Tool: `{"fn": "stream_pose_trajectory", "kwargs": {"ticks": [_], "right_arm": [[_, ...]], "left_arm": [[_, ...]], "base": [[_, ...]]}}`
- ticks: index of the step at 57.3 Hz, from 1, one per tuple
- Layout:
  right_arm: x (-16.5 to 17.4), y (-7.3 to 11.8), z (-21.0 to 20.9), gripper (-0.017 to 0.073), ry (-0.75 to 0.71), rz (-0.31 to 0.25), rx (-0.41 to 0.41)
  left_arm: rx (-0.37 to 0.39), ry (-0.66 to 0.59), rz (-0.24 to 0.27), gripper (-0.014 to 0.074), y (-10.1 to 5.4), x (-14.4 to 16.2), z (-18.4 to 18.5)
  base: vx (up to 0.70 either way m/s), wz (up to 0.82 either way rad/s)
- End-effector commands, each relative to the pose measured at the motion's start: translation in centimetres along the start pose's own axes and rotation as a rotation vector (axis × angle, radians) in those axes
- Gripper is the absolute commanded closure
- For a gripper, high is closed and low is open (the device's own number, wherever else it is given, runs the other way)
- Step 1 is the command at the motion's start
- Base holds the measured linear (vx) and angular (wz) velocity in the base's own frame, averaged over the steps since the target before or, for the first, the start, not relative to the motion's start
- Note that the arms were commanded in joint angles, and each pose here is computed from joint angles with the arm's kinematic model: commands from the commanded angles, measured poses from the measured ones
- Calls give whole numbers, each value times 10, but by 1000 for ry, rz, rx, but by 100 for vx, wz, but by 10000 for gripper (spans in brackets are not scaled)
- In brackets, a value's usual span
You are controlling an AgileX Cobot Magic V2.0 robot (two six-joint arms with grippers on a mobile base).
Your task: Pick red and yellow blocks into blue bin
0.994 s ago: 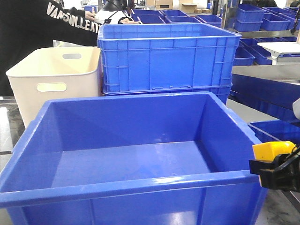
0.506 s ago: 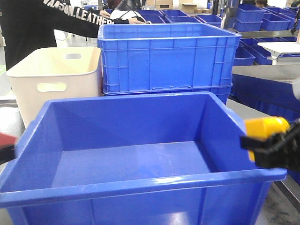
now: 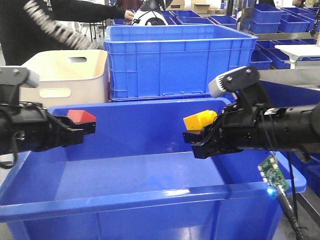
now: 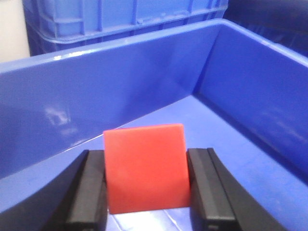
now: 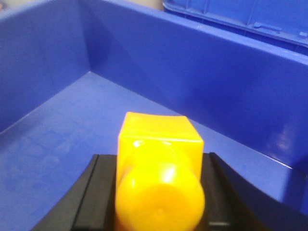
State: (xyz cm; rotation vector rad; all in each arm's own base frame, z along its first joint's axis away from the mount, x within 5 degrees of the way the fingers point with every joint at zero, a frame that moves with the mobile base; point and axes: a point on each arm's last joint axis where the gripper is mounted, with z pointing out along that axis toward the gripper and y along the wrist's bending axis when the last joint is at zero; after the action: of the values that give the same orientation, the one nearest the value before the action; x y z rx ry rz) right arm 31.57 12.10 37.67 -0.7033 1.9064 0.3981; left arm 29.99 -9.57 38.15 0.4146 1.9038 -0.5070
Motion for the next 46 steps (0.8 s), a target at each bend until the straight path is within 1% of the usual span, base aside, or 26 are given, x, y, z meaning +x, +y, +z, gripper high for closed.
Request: {"fn": "stream_pose_trajectory", "kwargs": {"ticks": [1, 5, 9, 11, 14, 17, 21, 23, 27, 30, 32, 35, 37, 38, 39, 40, 42, 43, 44, 45, 46], "right_arm": [[-22, -3, -14, 408, -116, -6, 53], [-21, -3, -13, 313, -110, -6, 47], [-21, -2, -13, 194, -112, 1, 44], [-22, -2, -13, 119, -115, 6, 43], [-22, -2, -13, 44, -118, 13, 40], [-22, -2, -13, -9, -121, 20, 37], [-23, -1, -14, -66, -125, 19, 38], [-24, -1, -16, -76, -128, 18, 39], [-27, 0, -22, -73, -143, 12, 42], [-31, 2, -30, -54, -166, 3, 53], [-35, 4, -38, -24, -186, -8, 62], [-40, 7, -52, 41, -211, -32, 75], [-43, 9, -62, 97, -225, -49, 88], [-45, 11, -68, 123, -235, -48, 94], [-46, 12, -74, 167, -242, -55, 104], [-48, 13, -80, 216, -248, -49, 114], [-49, 15, -91, 323, -252, -25, 134], [-50, 16, -96, 342, -258, -6, 137], [-49, 16, -102, 419, -252, -4, 154], [-49, 17, -108, 478, -249, 3, 169], [-48, 17, -114, 536, -237, 8, 183]], "left_arm": [[-8, -94, -9, 447, -3, -21, -7], [0, -84, -9, 337, -3, -20, -6], [6, -79, -9, 224, -4, -20, -6], [8, -77, -9, 174, -4, -19, -6], [10, -75, -8, 101, -4, -19, -6], [10, -75, -8, 36, -4, -19, -6], [11, -78, -7, -9, -4, -20, -7], [12, -80, -6, -22, -5, -21, -9], [22, -89, 4, -14, -8, -24, -14], [30, -100, 14, 4, -11, -28, -20], [30, -116, 27, 25, -14, -31, -27], [22, -134, 66, 78, -18, -35, -39], [11, -148, 101, 135, -21, -38, -50], [3, -152, 121, 171, -22, -40, -56], [-3, -151, 143, 210, -23, -40, -60], [-10, -159, 156, 239, -25, -42, -67], [-34, -162, 195, 316, -28, -43, -77], [-49, -166, 211, 365, -29, -44, -84], [-67, -169, 226, 418, -30, -44, -91], [-78, -176, 229, 470, -32, -45, -98], [-98, -169, 250, 505, -32, -45, -102]], "base": [[0, 0], [0, 0], [0, 0], [0, 0], [0, 0], [0, 0], [0, 0], [0, 0], [0, 0], [0, 0], [0, 0], [0, 0], [0, 0], [0, 0], [0, 0], [0, 0], [0, 0], [0, 0], [0, 0], [0, 0], [0, 0]]}}
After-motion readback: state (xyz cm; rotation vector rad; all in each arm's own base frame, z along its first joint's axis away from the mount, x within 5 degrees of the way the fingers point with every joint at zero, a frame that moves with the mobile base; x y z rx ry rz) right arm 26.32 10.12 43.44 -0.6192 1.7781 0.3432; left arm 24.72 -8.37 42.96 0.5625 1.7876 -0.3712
